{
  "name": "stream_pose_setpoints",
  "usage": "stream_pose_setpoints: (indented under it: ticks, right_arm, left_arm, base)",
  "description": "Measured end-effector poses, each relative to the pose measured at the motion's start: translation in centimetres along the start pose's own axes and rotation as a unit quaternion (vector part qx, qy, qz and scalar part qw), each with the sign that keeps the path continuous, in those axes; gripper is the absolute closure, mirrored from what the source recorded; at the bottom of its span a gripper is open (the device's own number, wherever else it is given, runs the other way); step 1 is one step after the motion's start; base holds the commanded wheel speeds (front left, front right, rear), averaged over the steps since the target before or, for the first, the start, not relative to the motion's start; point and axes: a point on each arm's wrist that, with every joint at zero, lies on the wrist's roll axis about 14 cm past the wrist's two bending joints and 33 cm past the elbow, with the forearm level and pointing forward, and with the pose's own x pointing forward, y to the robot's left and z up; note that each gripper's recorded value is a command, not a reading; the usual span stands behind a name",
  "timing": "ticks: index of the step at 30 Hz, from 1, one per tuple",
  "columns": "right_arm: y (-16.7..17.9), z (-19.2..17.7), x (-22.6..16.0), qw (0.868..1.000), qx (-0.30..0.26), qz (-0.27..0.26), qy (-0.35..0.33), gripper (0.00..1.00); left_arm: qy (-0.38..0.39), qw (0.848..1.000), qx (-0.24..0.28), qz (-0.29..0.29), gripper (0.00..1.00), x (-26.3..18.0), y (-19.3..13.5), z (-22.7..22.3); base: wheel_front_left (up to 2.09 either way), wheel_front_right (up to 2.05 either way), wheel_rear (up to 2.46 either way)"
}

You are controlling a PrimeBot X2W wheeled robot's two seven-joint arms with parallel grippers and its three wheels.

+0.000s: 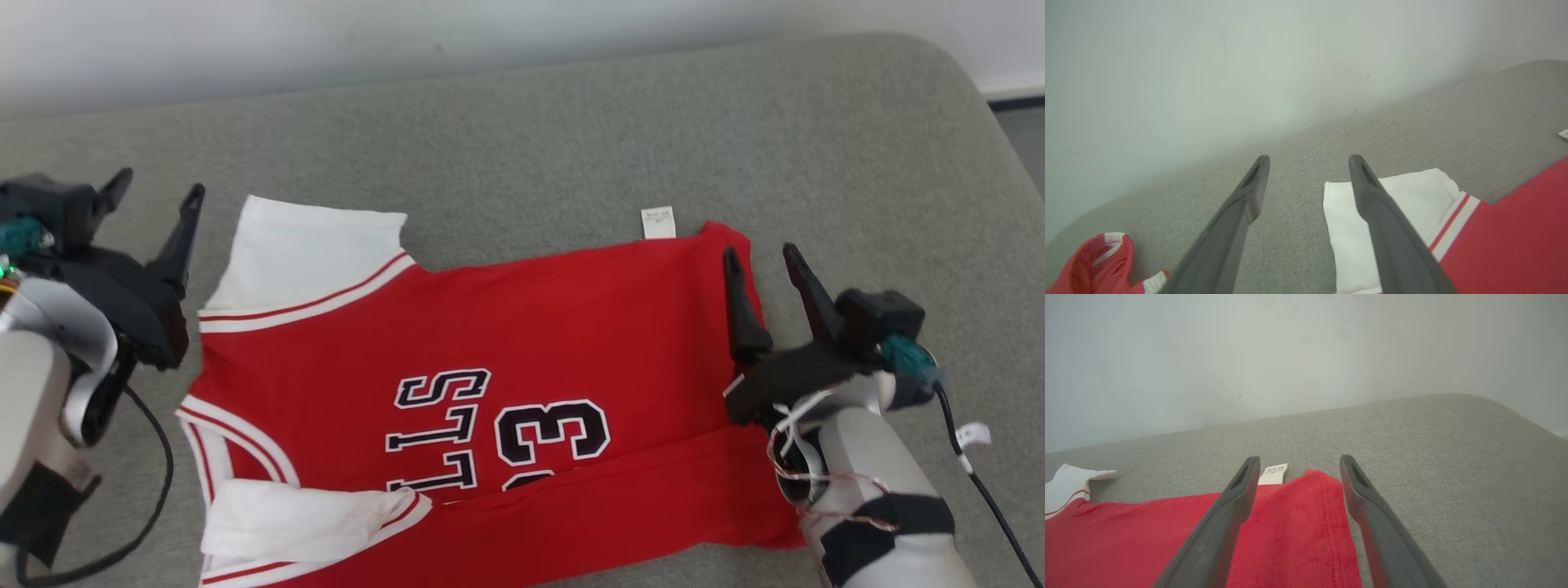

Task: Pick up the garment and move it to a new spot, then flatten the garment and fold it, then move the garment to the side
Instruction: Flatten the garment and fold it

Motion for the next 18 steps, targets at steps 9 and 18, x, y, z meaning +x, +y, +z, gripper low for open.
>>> stream_pose_setpoints:
  ticks: [9, 18]
  right_arm:
    - [-1.9, -1.2, 2.5, 0.999, -0.018, -0.015, 0.030, 0.00]
    - [-3.9, -2.9, 2.2, 0.998, -0.022, -0.037, 0.055, 0.00]
  left_arm:
    - [0.089, 0.995, -0.007, -0.038, 0.00, 5.3, -1.4, -4.6]
    - [0.154, 0.987, -0.019, -0.039, 0.00, 7.6, -1.3, -9.2]
  base:
    - [0.00, 0.00, 0.00]
    - [0.00, 0.00, 0.00]
